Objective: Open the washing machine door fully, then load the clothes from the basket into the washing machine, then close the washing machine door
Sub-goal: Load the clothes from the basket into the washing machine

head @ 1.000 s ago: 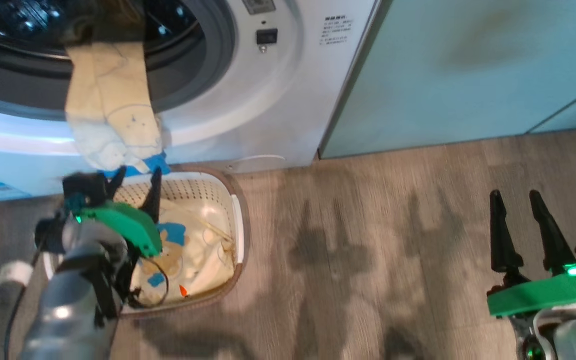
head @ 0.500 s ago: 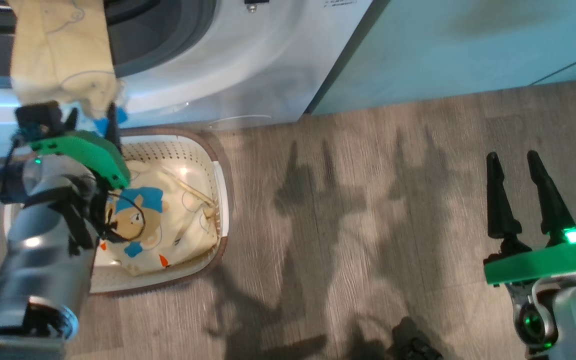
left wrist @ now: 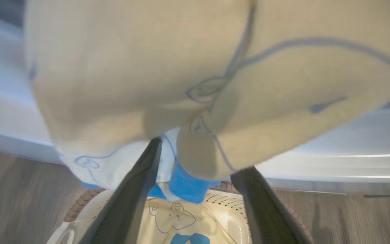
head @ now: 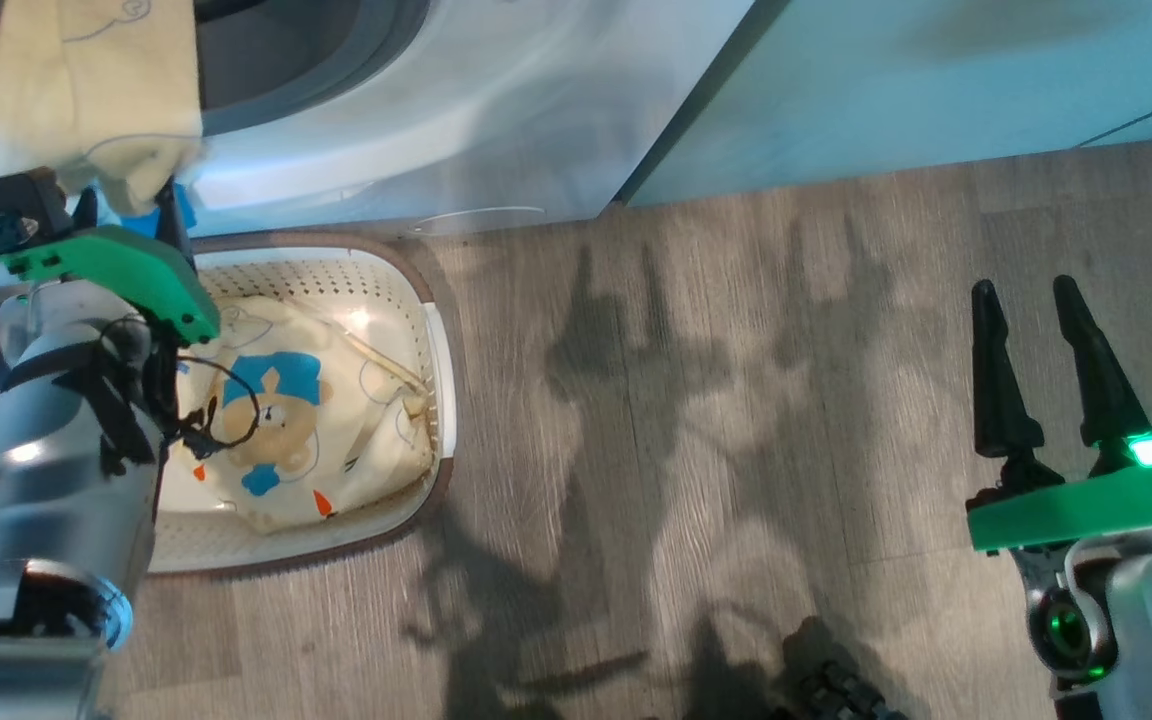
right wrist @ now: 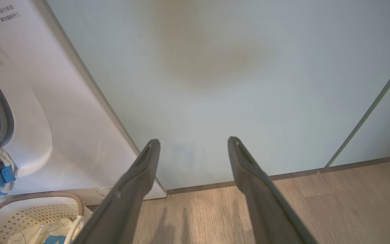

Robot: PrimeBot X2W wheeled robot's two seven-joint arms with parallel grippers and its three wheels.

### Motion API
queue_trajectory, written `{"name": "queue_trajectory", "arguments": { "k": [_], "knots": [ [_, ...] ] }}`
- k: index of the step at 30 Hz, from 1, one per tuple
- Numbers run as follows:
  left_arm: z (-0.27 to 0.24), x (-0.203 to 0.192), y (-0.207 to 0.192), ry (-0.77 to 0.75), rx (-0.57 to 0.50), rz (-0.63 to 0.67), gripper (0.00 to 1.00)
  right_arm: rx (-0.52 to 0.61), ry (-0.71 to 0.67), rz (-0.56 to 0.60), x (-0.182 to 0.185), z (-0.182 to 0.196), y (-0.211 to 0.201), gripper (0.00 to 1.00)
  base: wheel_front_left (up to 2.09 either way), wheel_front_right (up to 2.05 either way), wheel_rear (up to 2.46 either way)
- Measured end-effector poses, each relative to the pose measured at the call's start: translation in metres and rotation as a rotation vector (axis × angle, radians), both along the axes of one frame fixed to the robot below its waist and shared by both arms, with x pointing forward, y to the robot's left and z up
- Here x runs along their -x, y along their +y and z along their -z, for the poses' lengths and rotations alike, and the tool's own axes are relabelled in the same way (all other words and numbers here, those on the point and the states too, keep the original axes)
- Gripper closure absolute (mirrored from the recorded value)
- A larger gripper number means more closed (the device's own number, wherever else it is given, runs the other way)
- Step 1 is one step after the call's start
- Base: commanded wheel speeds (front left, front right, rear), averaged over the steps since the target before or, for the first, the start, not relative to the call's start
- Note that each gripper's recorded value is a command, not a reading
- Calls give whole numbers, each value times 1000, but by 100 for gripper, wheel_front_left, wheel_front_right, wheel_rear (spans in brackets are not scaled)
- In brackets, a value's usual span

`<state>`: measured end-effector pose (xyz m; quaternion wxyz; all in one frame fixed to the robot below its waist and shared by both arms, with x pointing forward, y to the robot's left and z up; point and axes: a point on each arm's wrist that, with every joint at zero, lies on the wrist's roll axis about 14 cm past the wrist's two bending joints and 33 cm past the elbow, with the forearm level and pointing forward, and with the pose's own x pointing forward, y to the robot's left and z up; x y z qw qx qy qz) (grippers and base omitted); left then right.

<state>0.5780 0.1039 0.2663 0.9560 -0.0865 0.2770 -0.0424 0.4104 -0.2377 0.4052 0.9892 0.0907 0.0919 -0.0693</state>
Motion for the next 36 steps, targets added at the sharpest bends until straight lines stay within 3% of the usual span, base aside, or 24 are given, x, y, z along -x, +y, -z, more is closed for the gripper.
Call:
{"name": "queue_trajectory", "arguments": {
  "k": [6, 7, 9, 10, 23, 36],
  "knots": [
    [0, -2, 6, -3, 1, -29, 0, 0, 3, 0, 0, 1, 0, 0, 0, 0, 0],
    [-1, -2, 6, -7, 1, -31, 15, 0, 2, -1, 0, 1, 0, 0, 0, 0, 0],
    [-4, -3, 8, -15, 4, -39, 92, -1, 0, -2, 0, 0, 1, 0, 0, 0, 0],
    [-7, -4, 10, -25, 8, -47, 100, -1, -2, -2, 0, -1, 1, 0, 0, 0, 0],
    [-51, 0, 20, -156, 13, -33, 100, -10, -53, -8, 3, -20, 4, 0, 0, 0, 0],
    [-133, -9, 4, -379, 51, 30, 100, -27, -93, -9, 17, -37, 8, 0, 0, 0, 0]
  ]
}}
